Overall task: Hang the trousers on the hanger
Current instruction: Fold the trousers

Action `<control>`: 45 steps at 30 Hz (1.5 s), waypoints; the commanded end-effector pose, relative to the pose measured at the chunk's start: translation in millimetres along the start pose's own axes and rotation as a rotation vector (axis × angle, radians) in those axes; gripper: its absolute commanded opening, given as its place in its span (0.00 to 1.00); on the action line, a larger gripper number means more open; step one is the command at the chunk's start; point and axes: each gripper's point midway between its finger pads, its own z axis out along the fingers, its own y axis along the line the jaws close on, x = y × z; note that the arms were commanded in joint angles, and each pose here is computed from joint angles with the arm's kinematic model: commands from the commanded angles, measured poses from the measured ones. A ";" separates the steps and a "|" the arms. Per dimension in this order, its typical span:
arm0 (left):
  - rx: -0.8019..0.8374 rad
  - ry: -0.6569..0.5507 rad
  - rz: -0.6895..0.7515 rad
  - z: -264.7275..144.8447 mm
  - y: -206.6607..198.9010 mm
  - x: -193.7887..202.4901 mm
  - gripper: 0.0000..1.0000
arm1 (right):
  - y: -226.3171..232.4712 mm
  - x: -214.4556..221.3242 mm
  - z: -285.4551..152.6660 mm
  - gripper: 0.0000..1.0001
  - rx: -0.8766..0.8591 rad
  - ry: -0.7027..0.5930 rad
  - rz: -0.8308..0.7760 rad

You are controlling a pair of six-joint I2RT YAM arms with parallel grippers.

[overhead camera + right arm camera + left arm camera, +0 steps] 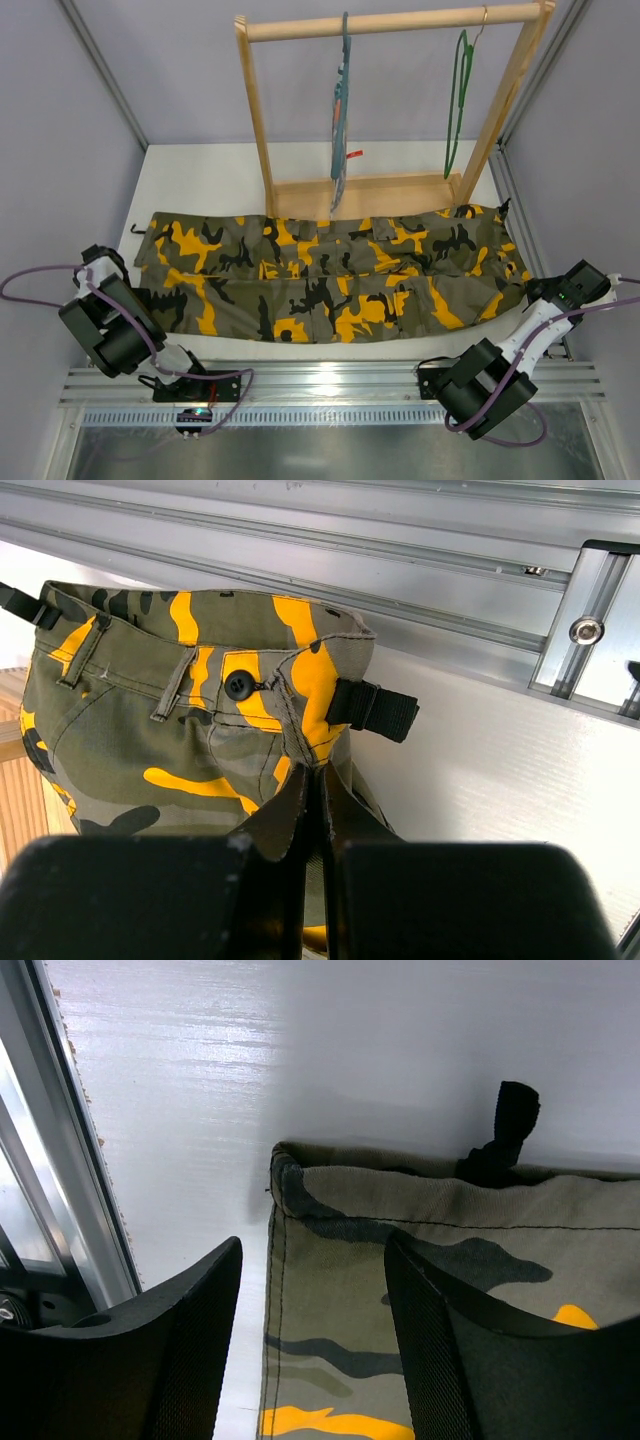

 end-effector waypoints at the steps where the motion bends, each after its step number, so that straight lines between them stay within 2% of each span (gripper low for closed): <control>1: 0.013 -0.023 -0.032 8.7 -4.3 -5.2 0.60 | 12.3 -7.1 -1.3 0.04 -0.047 -0.019 -0.024; 8: -0.016 -0.025 -0.020 11.7 0.8 -4.4 0.58 | 12.1 -7.8 -4.2 0.04 -0.045 -0.027 -0.022; 16: -0.032 -0.062 -0.038 19.7 10.2 -2.3 0.42 | 11.4 -9.7 -8.6 0.04 -0.042 -0.046 -0.022; 23: 0.121 -0.043 -0.115 31.2 -3.2 17.4 0.40 | 11.1 -10.6 -10.5 0.04 -0.041 -0.053 -0.016; 25: 0.128 -0.055 -0.113 28.1 -2.1 15.8 0.27 | 9.6 -10.9 -10.1 0.04 -0.031 -0.051 -0.021; 26: 0.139 -0.070 -0.117 23.1 -5.1 9.8 0.14 | 9.6 -10.0 -9.0 0.04 -0.029 -0.044 -0.022; 28: 0.119 -0.083 -0.124 12.9 -0.1 4.3 0.01 | 9.9 -10.5 -9.0 0.04 -0.027 -0.041 -0.019; 35: 0.253 -0.209 -0.228 -71.6 -19.2 -48.7 0.00 | 6.6 -19.0 -22.9 0.04 0.075 -0.032 0.074; 40: 0.361 -0.304 -0.290 -124.1 -24.1 -77.6 0.00 | 7.6 -51.4 -55.4 0.04 0.173 -0.116 0.052; 45: 0.398 -0.324 -0.297 -145.7 -21.0 -82.9 0.00 | 2.7 -73.2 -88.1 0.04 0.238 -0.221 0.032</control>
